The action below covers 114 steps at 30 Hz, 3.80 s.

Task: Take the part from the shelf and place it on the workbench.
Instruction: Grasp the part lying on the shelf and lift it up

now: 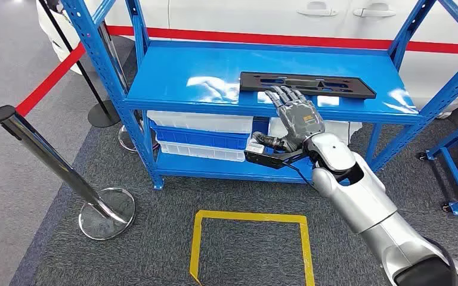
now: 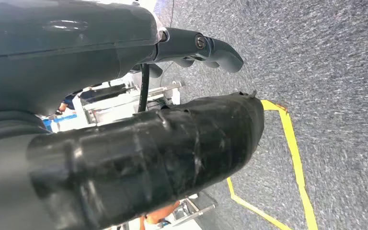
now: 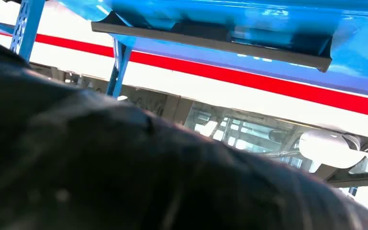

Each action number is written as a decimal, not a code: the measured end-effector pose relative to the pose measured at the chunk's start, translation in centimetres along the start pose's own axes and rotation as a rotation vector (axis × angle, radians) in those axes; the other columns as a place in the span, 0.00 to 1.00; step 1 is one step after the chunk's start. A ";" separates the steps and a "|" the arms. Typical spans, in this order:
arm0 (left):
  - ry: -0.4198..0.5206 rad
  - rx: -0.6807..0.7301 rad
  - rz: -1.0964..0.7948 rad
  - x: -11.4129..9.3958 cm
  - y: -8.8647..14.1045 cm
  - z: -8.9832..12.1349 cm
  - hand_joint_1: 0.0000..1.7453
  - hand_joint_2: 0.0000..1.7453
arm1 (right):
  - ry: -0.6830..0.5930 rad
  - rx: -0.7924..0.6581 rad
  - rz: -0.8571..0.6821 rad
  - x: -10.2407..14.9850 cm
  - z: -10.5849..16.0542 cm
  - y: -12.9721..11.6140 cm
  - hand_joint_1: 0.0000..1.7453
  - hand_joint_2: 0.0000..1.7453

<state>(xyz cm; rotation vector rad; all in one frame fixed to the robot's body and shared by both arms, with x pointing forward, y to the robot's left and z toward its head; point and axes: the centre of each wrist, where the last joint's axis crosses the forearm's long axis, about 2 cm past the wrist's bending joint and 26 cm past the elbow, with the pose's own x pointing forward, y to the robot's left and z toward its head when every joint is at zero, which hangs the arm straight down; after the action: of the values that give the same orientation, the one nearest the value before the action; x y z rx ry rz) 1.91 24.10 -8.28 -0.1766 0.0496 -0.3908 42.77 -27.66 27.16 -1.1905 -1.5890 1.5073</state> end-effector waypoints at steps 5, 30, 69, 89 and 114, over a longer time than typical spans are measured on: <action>-0.003 -0.001 0.002 0.0 -0.1 0.0 0.00 0.00 | -0.008 0.003 -0.009 0.5 -0.2 0.1 0.00 0.00; -0.014 -0.004 -0.001 0.1 -0.3 0.1 0.00 0.00 | -0.015 0.026 -0.012 1.0 -1.0 0.2 0.00 1.00; -0.023 -0.011 -0.003 0.4 -0.8 0.1 0.00 0.00 | -0.024 0.022 -0.029 1.9 -1.7 -0.2 0.00 1.00; -0.022 -0.009 -0.008 0.3 -0.8 0.1 0.00 0.00 | -0.027 0.016 -0.032 2.1 -1.9 -0.4 0.00 1.00; -0.022 -0.006 -0.010 0.3 -0.8 0.2 0.00 0.00 | -0.027 0.019 -0.033 2.1 -2.0 -0.4 0.00 1.00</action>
<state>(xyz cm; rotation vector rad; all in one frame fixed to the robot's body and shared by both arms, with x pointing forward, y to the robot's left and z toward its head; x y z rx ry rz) 1.95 23.31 -7.99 -0.1875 0.0282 -0.3986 43.67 -24.89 27.54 -1.1327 -1.6011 1.5193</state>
